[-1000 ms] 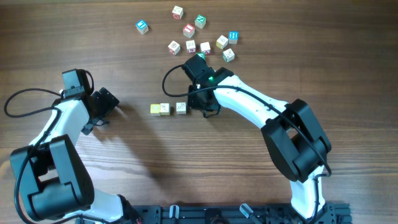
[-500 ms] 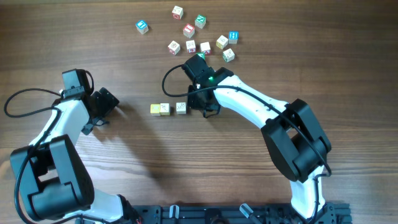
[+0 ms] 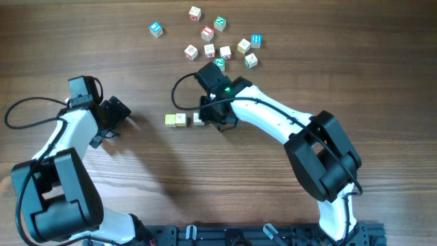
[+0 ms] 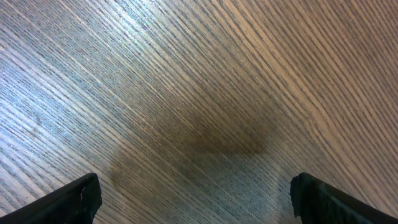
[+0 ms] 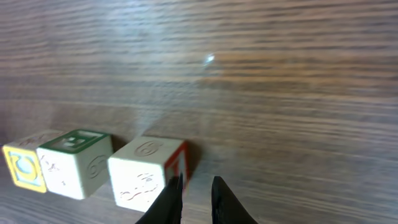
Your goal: Form a horizontal line
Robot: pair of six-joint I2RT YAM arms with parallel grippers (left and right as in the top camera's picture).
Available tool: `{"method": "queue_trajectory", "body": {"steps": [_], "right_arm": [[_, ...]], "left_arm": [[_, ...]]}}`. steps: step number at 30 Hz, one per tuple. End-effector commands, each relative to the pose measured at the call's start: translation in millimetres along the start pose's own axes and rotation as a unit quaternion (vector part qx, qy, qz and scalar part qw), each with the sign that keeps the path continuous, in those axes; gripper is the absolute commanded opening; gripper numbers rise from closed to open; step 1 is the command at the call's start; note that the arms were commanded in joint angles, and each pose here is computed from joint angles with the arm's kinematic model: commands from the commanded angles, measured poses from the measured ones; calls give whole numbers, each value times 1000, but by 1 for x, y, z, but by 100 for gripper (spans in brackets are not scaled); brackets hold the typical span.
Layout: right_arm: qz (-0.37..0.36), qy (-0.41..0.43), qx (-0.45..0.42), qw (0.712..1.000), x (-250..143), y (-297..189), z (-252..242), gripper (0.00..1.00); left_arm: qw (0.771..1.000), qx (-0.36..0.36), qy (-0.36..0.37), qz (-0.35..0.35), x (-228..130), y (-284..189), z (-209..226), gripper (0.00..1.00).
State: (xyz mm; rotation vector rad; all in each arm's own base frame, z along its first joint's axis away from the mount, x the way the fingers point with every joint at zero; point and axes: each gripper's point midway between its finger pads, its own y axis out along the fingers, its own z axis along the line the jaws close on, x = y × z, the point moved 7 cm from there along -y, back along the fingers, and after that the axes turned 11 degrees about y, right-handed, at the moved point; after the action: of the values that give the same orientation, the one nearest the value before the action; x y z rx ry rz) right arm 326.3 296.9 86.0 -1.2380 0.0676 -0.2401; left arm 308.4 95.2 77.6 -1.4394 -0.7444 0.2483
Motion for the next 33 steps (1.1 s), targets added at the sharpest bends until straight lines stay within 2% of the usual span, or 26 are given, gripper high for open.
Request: {"method": "queue_trajectory", "body": {"steps": [1,11,33], "right_arm": [[5,-4,9,1000,-4,-3,4,17],[-16,-8,-6,1000,0,-3,1,18],[7,14,34,999,-4,-3,12,18]], "left_arm": [[1000,6,-2,2,-1,3,2,100],[1000,6,-2,2,-2,3,2,100],[1000,6,-2,2,-2,3,2,100]]}}
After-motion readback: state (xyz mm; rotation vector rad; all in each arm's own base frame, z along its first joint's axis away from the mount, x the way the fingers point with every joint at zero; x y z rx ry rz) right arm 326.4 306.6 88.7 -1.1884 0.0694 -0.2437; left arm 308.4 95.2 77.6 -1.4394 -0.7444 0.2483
